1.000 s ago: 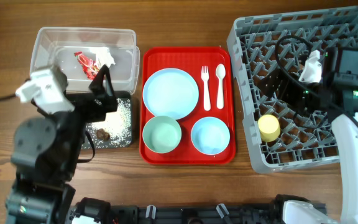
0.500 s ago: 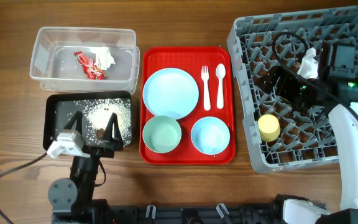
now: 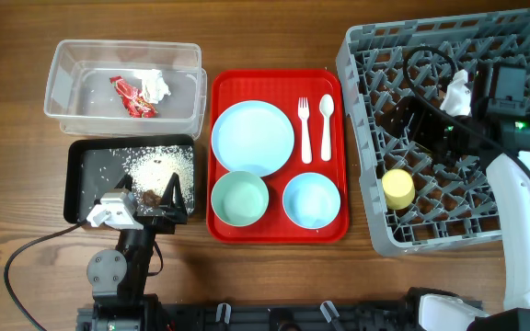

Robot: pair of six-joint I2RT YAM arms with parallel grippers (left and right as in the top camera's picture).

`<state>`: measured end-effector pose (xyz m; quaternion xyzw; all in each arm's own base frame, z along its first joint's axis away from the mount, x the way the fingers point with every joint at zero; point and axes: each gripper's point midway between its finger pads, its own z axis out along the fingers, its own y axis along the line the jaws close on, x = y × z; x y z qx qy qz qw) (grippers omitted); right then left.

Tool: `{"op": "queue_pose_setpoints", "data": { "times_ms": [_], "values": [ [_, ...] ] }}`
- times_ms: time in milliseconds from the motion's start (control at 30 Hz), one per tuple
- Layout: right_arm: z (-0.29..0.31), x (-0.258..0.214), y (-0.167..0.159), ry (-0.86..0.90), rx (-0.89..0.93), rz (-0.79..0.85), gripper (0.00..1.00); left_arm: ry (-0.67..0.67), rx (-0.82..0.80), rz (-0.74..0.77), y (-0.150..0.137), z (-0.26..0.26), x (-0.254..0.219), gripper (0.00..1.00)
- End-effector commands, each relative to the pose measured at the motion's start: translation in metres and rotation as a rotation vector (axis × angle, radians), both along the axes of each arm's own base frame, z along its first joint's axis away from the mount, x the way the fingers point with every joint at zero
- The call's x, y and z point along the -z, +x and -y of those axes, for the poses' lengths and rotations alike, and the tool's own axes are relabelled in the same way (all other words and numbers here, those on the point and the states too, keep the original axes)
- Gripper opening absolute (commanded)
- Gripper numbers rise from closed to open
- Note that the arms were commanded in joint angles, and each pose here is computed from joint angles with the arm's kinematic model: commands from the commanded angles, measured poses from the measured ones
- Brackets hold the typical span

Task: Sort waste into correct bins and load items into the dishwasher rack
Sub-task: 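Reach the right gripper to the green bowl on the red tray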

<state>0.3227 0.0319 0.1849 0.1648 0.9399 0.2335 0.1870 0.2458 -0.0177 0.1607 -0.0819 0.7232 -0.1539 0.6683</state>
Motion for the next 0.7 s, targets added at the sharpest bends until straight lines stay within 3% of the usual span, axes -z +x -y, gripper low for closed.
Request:
{"op": "queue_pose_setpoints", "data": {
  "times_ms": [0, 200, 300, 433, 567, 667],
  "values": [
    [-0.001, -0.002, 0.003, 0.001, 0.0, 0.007, 1.0, 0.021, -0.013, -0.003, 0.0, -0.003, 0.002, 1.0],
    [-0.001, -0.002, 0.004, 0.004, 0.002, 0.006, 1.0, 0.021, -0.014, -0.003, 0.0, -0.003, 0.002, 1.0],
    [-0.007, -0.012, 0.016, 0.101, 0.09, 0.021, 1.0, 0.021, -0.014, -0.003, 0.0, -0.003, 0.002, 1.0],
    [-0.062, -0.039, 0.01, 0.209, -0.232, 0.168, 1.0, 0.021, -0.014, -0.003, 0.0, -0.003, 0.002, 1.0],
    [-0.127, -0.027, -0.026, 0.016, -0.481, 0.169, 1.0, 0.021, -0.013, -0.003, 0.0, -0.003, 0.002, 1.0],
    [-0.161, -0.003, -0.05, -0.195, -0.543, 0.125, 0.96, 0.021, -0.013, -0.003, 0.0, -0.003, 0.002, 1.0]
  ]
}}
